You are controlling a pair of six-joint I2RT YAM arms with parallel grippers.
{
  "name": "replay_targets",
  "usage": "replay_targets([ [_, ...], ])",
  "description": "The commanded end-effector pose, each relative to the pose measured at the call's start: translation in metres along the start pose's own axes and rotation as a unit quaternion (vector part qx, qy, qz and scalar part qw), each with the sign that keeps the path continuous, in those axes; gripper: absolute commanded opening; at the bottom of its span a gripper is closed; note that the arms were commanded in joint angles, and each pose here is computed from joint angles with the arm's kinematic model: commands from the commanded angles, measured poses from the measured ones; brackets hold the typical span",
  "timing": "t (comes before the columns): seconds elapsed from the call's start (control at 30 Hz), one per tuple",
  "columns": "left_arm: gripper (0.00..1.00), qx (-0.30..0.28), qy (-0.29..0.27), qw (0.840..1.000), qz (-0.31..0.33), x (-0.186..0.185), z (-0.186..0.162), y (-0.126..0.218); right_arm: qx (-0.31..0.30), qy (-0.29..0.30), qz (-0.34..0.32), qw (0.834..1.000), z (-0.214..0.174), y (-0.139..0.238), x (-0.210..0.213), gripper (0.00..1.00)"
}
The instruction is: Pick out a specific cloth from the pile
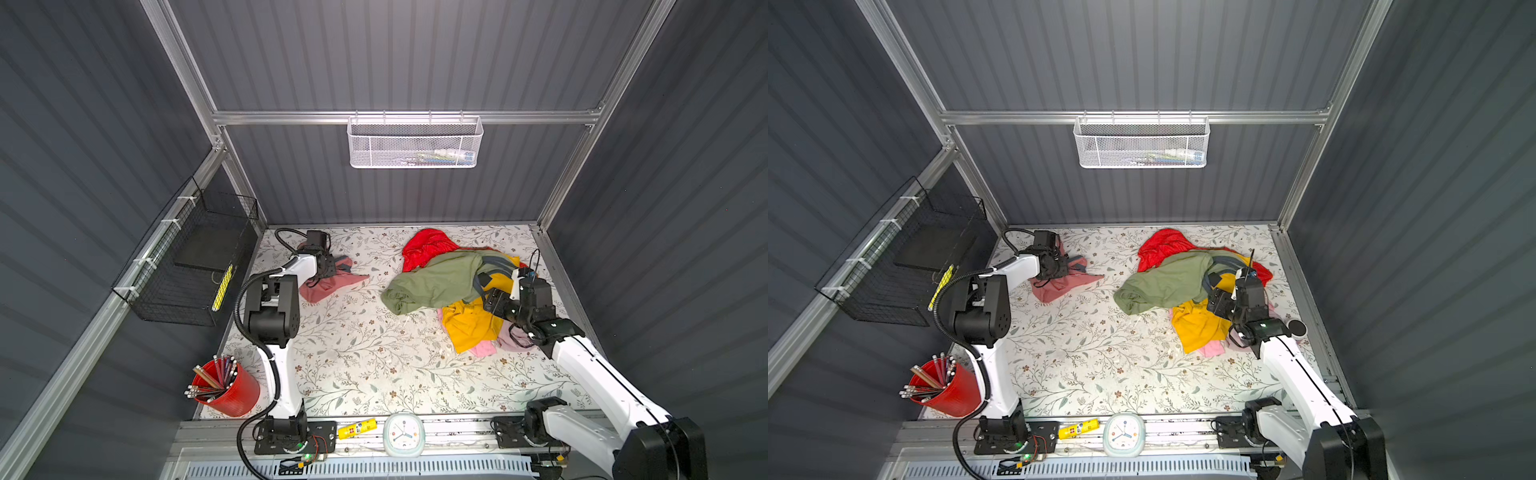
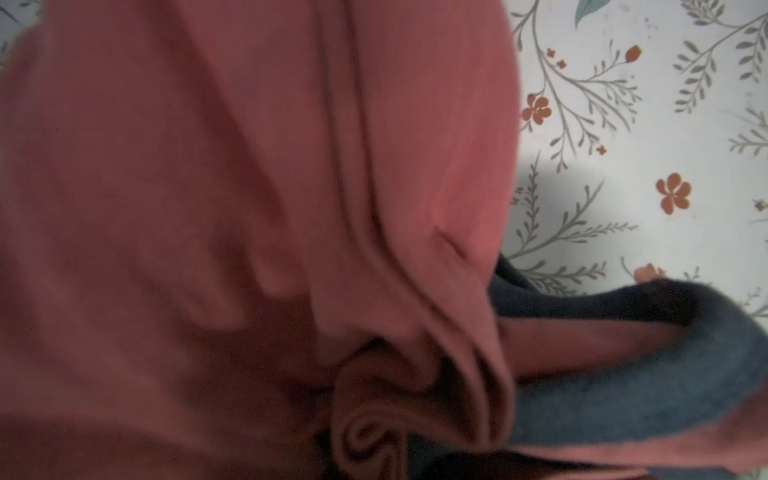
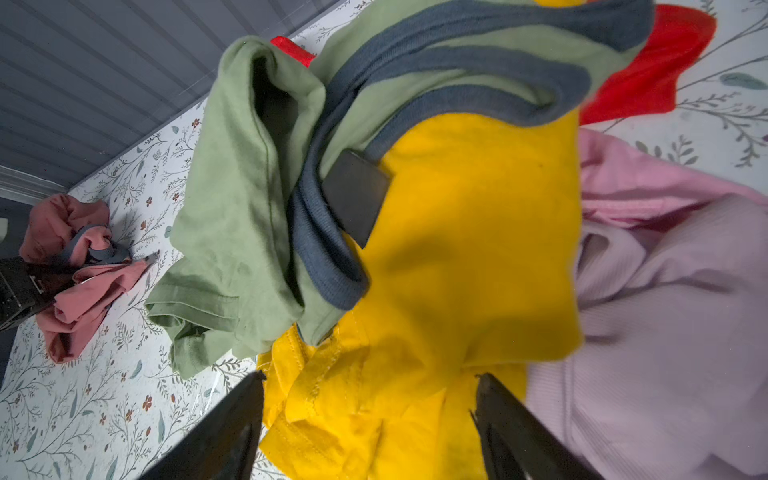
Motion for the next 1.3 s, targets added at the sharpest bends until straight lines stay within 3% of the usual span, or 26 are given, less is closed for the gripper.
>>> replay_targets([
  [0.0, 0.00, 0.034, 0.019, 0.999, 0.009, 0.007, -0.011, 0.002, 0.001, -0.003, -0.011, 1.000, -0.003, 0.002, -0.005, 0.80],
  [0.1, 0.14, 0.039, 0.017, 0.999, 0.008, 0.005, -0.012, 0.007, 0.002, -0.004, -0.013, 1.000, -0.005, 0.001, -0.007, 0.80],
  [0.17, 0.39, 0.039, 0.013, 0.999, 0.011, 0.004, -0.016, 0.010, 0.004, -0.006, -0.014, 1.000, -0.006, 0.000, -0.008, 0.80],
  [0.27, 0.59, 0.025, 0.008, 1.000, 0.012, 0.004, -0.013, 0.023, 0.005, -0.005, -0.014, 1.000, -0.007, 0.000, -0.009, 0.79],
  [0.37, 0.75, 0.001, -0.001, 1.000, 0.011, 0.004, 0.001, 0.043, 0.005, -0.002, -0.014, 1.000, -0.007, 0.000, -0.008, 0.80],
  [0.47, 0.84, -0.024, -0.029, 0.999, 0.004, -0.002, 0.016, 0.065, 0.005, 0.002, -0.015, 1.000, -0.006, 0.000, -0.008, 0.80],
  [0.7, 0.92, -0.041, -0.119, 0.992, -0.027, -0.023, 0.013, 0.100, 0.003, 0.020, -0.022, 1.000, -0.004, 0.002, -0.010, 0.80],
  [0.9, 0.92, 0.047, -0.184, 0.981, -0.038, -0.032, -0.044, 0.082, 0.002, 0.054, -0.031, 0.998, -0.001, 0.005, -0.011, 0.82],
  [1.13, 0.90, 0.107, -0.122, 0.986, -0.031, -0.036, -0.071, 0.055, 0.007, 0.060, -0.037, 0.997, -0.001, 0.005, -0.012, 0.82],
  [1.27, 0.89, 0.126, -0.113, 0.985, -0.015, -0.034, -0.080, 0.035, 0.009, 0.056, -0.040, 0.998, -0.002, 0.005, -0.014, 0.82],
])
Point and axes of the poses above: each gripper's point midway between its finger pads, its own y axis back along the fingers, its own x axis along the line the jaws close on, z = x × y, the point moved 1 cm from there along y, back along the fingers, and after that the axes turned 3 degrees about -y, right-handed, at the moved point
